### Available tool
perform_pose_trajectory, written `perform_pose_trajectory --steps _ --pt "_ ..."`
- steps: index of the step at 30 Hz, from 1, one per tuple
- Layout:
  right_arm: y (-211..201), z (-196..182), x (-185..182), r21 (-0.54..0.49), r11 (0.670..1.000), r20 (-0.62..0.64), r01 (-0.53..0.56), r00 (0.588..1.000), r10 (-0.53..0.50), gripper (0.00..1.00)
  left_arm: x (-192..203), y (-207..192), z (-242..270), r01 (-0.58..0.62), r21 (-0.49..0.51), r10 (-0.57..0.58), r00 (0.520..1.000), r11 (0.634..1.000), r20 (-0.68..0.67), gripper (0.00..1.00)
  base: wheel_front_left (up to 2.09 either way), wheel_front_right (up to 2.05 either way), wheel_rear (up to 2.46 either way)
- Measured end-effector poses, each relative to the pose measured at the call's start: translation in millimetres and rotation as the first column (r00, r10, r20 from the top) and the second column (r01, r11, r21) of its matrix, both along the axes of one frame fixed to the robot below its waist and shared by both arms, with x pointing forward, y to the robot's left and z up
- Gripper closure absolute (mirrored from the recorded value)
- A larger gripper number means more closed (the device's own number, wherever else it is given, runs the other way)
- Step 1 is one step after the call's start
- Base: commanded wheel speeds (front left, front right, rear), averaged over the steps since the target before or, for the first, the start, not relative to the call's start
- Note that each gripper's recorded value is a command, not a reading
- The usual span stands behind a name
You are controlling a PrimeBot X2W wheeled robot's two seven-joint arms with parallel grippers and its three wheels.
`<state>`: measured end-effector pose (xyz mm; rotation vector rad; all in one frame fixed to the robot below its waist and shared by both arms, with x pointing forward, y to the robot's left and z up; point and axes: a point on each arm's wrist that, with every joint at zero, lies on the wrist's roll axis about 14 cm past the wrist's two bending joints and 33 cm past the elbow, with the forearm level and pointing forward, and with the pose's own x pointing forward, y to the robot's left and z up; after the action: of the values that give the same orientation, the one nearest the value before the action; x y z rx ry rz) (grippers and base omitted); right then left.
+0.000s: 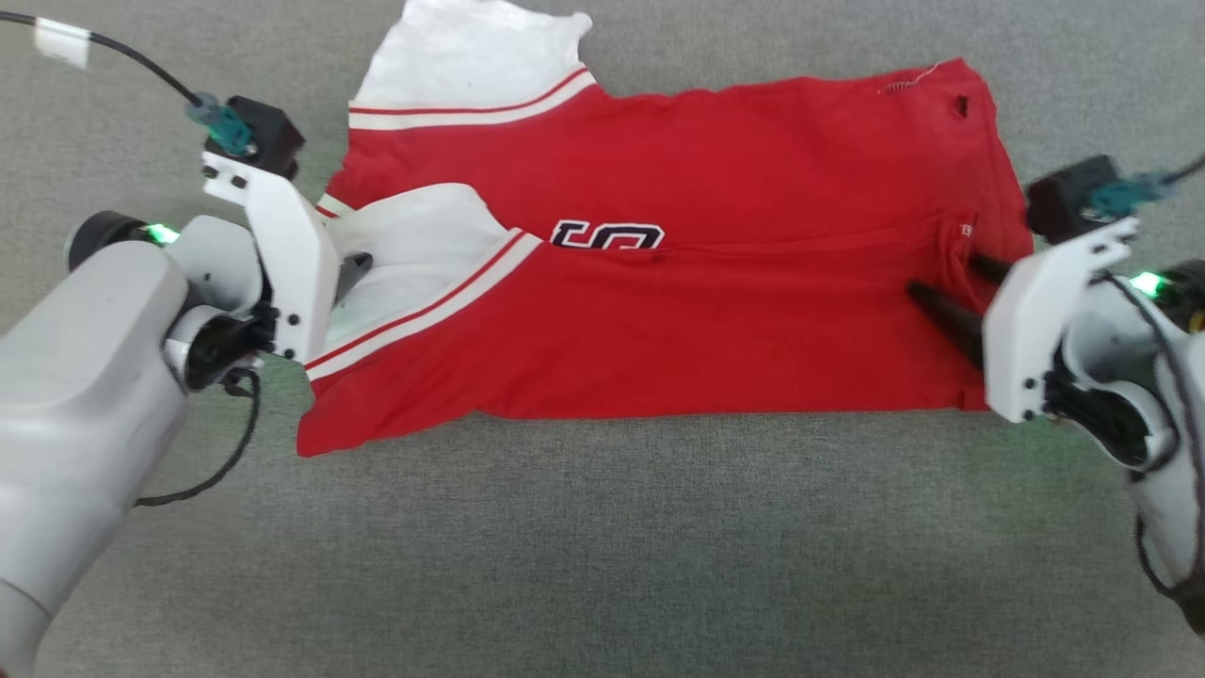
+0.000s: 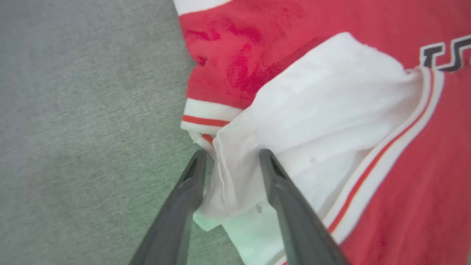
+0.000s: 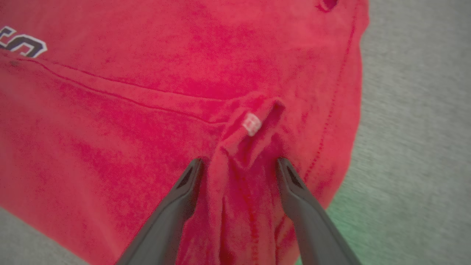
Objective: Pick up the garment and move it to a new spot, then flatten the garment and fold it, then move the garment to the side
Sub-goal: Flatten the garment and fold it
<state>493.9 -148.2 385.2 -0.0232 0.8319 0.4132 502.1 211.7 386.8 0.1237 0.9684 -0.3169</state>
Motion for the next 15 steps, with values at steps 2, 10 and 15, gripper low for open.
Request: perform_pose_trajectory --steps 2,10,15 --pt "-6.0 7.1 2.1 0.005 1.0 0.032 0.019 0.999 -0.019 0.0 0.4 5.8 7.3 -0.004 0.007 0.004 1.0 1.0 0.018 0.0 0.0 0.0 0.0" --pt "-18.7 67.7 16.7 0.093 0.992 0.307 0.086 0.945 -0.11 0.0 -3.8 16.9 46.7 -0.018 0.016 0.017 0.996 1.0 0.092 0.0 0.0 0.0 0.0" --pt "-29.8 107.6 16.0 0.156 0.977 0.488 0.144 0.849 -0.203 0.0 -27.9 13.8 51.9 -0.012 0.031 0.011 0.998 0.999 0.059 0.0 0.0 0.0 0.0"
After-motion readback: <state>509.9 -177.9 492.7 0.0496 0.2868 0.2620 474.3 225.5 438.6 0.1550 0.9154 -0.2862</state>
